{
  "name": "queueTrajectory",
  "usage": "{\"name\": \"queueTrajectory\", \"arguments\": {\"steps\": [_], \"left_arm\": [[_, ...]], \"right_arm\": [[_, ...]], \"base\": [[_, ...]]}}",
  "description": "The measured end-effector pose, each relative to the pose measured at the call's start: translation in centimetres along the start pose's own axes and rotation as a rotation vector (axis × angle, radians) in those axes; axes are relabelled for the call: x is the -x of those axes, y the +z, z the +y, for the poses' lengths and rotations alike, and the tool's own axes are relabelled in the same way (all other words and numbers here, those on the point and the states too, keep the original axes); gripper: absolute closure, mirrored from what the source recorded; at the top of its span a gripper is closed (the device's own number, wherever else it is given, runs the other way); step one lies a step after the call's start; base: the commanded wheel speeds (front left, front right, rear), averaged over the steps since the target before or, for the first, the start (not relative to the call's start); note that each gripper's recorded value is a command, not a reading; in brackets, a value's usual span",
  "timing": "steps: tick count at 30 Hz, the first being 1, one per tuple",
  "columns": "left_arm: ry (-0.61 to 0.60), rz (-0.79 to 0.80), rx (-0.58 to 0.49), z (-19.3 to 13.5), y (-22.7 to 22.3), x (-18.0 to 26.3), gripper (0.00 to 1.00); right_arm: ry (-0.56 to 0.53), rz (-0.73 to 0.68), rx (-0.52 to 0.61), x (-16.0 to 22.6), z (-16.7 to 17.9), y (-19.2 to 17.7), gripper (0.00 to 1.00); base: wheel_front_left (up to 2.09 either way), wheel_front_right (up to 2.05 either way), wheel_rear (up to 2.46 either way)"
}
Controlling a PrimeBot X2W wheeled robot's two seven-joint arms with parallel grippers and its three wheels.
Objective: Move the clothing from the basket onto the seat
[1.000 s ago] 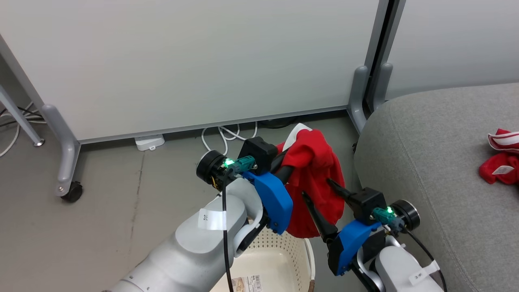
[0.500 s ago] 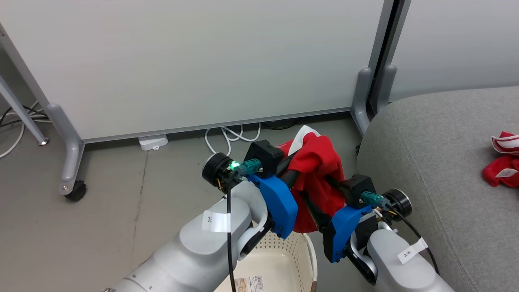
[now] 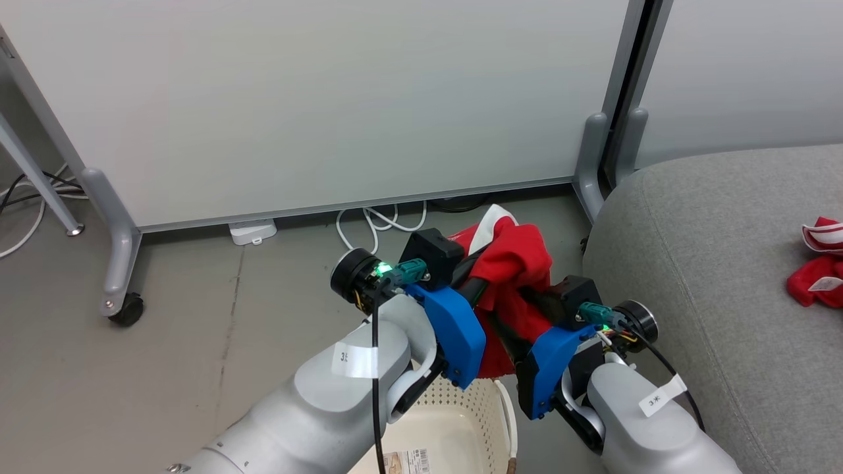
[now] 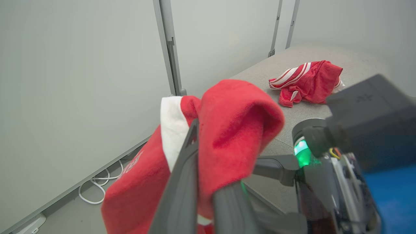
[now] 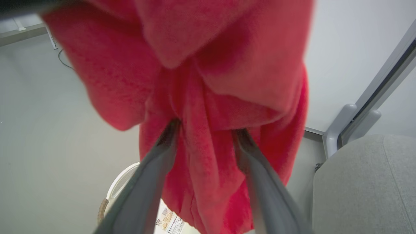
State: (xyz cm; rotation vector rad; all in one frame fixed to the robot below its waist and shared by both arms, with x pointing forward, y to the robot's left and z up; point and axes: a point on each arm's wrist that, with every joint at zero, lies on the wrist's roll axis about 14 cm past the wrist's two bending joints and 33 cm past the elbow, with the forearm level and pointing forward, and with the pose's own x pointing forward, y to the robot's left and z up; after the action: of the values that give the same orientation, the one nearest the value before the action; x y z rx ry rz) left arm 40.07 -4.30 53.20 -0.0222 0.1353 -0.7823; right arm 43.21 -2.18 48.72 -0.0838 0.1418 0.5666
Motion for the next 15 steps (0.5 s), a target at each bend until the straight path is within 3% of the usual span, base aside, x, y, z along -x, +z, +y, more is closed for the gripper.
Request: {"name": "queueTrajectory", "arguments": {"steps": [1, 15], "left_arm": [[-0.001, -0.001, -0.002, -0.02, 0.01, -0.01, 1.0], [0.01, 0.004, -0.001, 0.29, -0.11, -0.25, 1.0]], "right_arm": [[0.002, 0.0, -0.005, -0.02, 0.05, 0.01, 1.0], [0.004, -0.006, -0.056, 0.24, 0.31, -0.22, 1.0]], "base": [[0.0, 0.0, 0.0], [0.0, 0.0, 0.0]]}}
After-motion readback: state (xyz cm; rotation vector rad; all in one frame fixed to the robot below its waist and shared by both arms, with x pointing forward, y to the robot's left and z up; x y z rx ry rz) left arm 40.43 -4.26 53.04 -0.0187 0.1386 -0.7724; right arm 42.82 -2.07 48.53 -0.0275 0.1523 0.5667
